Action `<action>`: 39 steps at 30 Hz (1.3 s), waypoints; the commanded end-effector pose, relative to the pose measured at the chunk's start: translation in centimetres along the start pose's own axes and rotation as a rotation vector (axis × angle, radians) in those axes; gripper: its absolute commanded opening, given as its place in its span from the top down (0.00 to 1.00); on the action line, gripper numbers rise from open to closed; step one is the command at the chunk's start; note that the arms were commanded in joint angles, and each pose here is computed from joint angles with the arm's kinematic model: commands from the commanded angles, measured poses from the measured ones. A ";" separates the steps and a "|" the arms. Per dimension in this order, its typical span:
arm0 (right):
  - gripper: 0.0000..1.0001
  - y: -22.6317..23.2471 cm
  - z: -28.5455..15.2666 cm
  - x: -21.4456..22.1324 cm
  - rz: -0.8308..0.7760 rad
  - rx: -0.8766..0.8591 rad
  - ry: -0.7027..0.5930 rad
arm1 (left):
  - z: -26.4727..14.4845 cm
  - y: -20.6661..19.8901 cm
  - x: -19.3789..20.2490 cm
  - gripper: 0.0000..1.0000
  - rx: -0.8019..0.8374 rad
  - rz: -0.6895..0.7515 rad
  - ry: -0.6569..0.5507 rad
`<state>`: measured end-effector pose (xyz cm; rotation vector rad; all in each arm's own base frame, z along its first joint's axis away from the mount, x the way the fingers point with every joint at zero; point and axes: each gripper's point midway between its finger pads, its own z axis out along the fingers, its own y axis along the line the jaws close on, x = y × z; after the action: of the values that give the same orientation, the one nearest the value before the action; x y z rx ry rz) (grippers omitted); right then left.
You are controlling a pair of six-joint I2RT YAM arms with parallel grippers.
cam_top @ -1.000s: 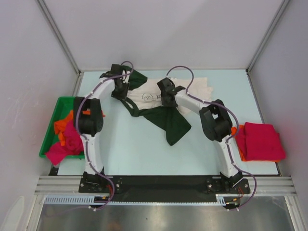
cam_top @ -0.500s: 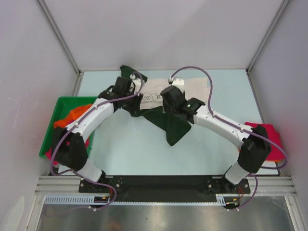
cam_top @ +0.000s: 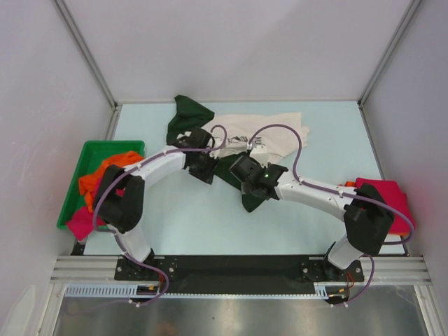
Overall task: Fold and stack the t-shirts
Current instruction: Flatten out the tshirt
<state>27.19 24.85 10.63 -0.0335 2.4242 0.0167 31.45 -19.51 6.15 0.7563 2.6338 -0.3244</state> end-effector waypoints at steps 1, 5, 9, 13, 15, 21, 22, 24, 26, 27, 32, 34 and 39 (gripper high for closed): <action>0.45 -0.9 -0.3 0.2 0.048 0.031 -0.022 | 0.8 -3.9 -2.4 0.55 0.063 0.068 -0.040; 0.45 -1.3 -0.4 0.6 0.059 0.042 -0.014 | 1.9 -4.7 -3.9 0.55 0.067 0.078 -0.053; 0.45 -1.5 -1.4 0.5 0.088 0.024 -0.027 | 2.8 -4.7 -5.5 0.55 0.069 0.080 -0.068; 0.45 -2.1 -2.1 0.5 0.094 0.038 -0.033 | 4.7 -4.4 -6.2 0.55 0.051 0.046 -0.053; 0.45 -2.2 -2.5 0.5 0.094 0.037 -0.037 | 5.2 -4.2 -6.8 0.55 0.041 0.044 -0.067; 0.45 -2.6 -3.1 0.6 0.103 0.045 -0.039 | 7.7 -3.1 -6.4 0.54 -0.007 0.035 -0.025; 0.45 -2.7 -3.1 0.5 0.104 0.046 -0.042 | 7.9 -2.9 -6.4 0.54 -0.018 0.035 -0.024; 0.45 -2.6 -3.3 0.2 0.104 0.044 -0.049 | 8.6 -2.1 -5.8 0.54 -0.061 0.031 0.004; 0.45 -2.6 -3.3 -0.1 0.098 0.046 -0.055 | 9.0 -1.4 -5.3 0.54 -0.096 0.033 0.026; 0.45 -2.5 -3.3 -0.3 0.099 0.044 -0.059 | 8.9 -0.6 -4.9 0.55 -0.139 0.036 0.039; 0.45 -2.2 -3.1 -0.8 0.104 0.035 -0.065 | 8.3 2.0 -2.0 0.58 -0.247 0.053 0.109; 0.45 -2.0 -2.9 -0.8 0.105 0.028 -0.063 | 7.5 3.3 -0.8 0.60 -0.277 0.063 0.126; 0.45 -1.7 -2.4 -1.0 0.104 0.014 -0.063 | 5.3 7.6 0.8 0.60 -0.340 -0.002 0.143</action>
<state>25.07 22.41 11.70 0.0728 2.4122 0.0037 37.33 -23.67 1.62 0.7382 2.5880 -0.1212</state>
